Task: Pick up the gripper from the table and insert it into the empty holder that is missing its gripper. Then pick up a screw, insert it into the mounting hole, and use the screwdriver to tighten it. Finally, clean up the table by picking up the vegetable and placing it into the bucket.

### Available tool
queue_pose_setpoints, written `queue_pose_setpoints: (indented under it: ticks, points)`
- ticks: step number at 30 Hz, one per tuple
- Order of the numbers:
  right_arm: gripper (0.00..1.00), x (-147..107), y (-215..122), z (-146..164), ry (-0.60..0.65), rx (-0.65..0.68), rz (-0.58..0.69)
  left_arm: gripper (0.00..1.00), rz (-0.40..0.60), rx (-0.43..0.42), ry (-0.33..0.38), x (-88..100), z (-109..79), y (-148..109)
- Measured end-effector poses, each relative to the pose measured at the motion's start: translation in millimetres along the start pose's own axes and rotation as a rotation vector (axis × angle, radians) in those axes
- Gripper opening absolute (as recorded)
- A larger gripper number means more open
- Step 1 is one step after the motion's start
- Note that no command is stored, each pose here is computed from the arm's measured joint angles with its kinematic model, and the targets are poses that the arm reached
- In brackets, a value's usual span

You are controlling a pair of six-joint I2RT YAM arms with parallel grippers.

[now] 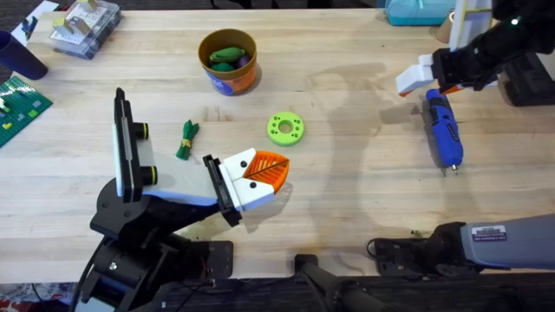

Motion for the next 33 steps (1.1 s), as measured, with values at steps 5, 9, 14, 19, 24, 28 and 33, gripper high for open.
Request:
queue_pose_setpoints:
  ticks: [5, 9, 14, 19, 24, 28, 33]
  points:
    - [0.968, -0.9, 0.0, -4.1, 0.017, -0.003, -0.001, 0.016, 0.000, 0.000, -0.001, 0.0, 0.0, 0.0]
    - [0.968, -4.1, -0.7, -5.6, 0.033, -0.001, 0.013, 0.016, 0.000, 0.000, -0.003, 0.0, 0.0, 0.0]
    - [0.968, -21.7, -3.4, -16.7, 0.058, -0.028, 0.092, 0.016, 0.000, 0.000, -0.003, 0.0, 0.1, 0.0]
    - [0.969, -31.7, -7.2, -50.8, 0.119, -0.103, 0.097, 0.016, 0.000, 0.000, -0.003, 0.0, 0.0, 0.0]
    - [0.969, -32.1, -8.5, -88.5, 0.170, -0.146, 0.026, 0.016, 0.000, 0.001, -0.003, 0.0, 0.1, 0.0]
    - [0.969, -31.9, 10.9, -93.8, 0.133, -0.120, 0.062, 0.016, 0.000, 0.001, -0.003, 0.0, 0.1, 0.0]
    - [0.969, -30.0, 46.4, -94.4, 0.113, -0.075, 0.120, 0.016, 0.000, 0.001, -0.003, 0.0, 0.1, 0.0]
Point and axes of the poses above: each hand's point on the last joint's axis, 136 mm out from that joint toward the fingers, its own y axis out along the fingers, its own z axis along the line the jaws close on, x = y × z, the point moved 5 cm from there along -y, back along the fingers, and after that the axes turned 5 degrees about -y, right-handed, at the moved point
